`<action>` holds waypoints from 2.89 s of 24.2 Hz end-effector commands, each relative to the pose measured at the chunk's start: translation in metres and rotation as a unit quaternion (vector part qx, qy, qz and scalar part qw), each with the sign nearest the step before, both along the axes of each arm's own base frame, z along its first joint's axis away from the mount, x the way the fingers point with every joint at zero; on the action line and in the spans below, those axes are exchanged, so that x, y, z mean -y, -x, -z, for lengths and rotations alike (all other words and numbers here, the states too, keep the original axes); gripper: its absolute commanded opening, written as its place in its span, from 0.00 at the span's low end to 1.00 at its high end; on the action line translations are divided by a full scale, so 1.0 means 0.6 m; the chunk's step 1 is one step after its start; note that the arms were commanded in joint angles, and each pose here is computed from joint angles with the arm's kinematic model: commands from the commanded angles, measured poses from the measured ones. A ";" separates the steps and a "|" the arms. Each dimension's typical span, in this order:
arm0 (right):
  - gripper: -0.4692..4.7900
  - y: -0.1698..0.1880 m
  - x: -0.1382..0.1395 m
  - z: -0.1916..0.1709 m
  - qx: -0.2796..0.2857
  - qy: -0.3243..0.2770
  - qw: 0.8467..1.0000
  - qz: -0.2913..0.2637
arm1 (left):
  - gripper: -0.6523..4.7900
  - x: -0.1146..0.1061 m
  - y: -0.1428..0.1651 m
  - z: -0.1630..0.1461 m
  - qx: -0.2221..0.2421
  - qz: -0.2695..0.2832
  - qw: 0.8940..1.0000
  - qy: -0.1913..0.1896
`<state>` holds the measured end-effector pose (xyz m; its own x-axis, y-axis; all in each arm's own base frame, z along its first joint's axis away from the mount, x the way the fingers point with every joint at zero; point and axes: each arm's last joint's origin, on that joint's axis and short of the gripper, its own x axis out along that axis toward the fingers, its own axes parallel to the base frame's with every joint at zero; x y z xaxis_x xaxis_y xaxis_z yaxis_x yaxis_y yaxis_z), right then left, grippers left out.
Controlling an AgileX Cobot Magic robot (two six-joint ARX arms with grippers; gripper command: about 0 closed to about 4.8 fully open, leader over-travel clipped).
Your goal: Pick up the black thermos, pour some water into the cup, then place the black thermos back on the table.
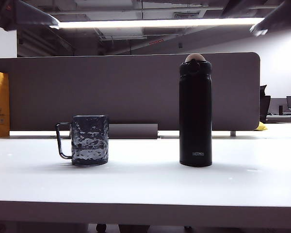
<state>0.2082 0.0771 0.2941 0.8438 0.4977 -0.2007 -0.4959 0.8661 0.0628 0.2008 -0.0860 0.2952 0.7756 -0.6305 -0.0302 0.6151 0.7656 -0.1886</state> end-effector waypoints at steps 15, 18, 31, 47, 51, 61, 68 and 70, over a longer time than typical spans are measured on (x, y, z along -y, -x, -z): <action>1.00 -0.090 -0.040 0.131 0.009 -0.002 1.000 0.016 | 1.00 0.029 -0.008 0.030 -0.011 0.052 0.996 -0.074; 1.00 -0.100 -0.045 0.143 0.017 -0.007 1.000 0.008 | 1.00 0.028 -0.008 0.031 -0.015 0.054 0.996 -0.076; 1.00 -0.133 -0.060 0.197 0.039 -0.018 0.999 -0.006 | 1.00 0.028 -0.007 0.037 -0.030 0.057 0.994 -0.084; 1.00 -0.154 -0.073 0.241 0.056 -0.041 0.997 -0.034 | 1.00 0.028 -0.006 0.042 -0.046 0.058 0.993 -0.090; 1.00 -0.162 -0.081 0.245 0.056 -0.039 0.997 -0.037 | 1.00 0.027 -0.005 0.046 -0.057 0.059 0.992 -0.094; 0.15 -0.168 -0.084 0.237 0.064 -0.042 0.996 -0.043 | 1.00 0.026 -0.006 0.046 -0.058 0.045 0.993 -0.097; 0.15 -0.249 -0.160 0.078 0.141 0.051 0.985 -0.090 | 1.00 0.008 -0.020 0.061 -0.076 -0.020 0.984 -0.160; 0.15 -0.281 -0.175 0.055 0.181 0.087 0.975 -0.095 | 1.00 0.010 -0.025 0.073 -0.108 -0.019 0.973 -0.203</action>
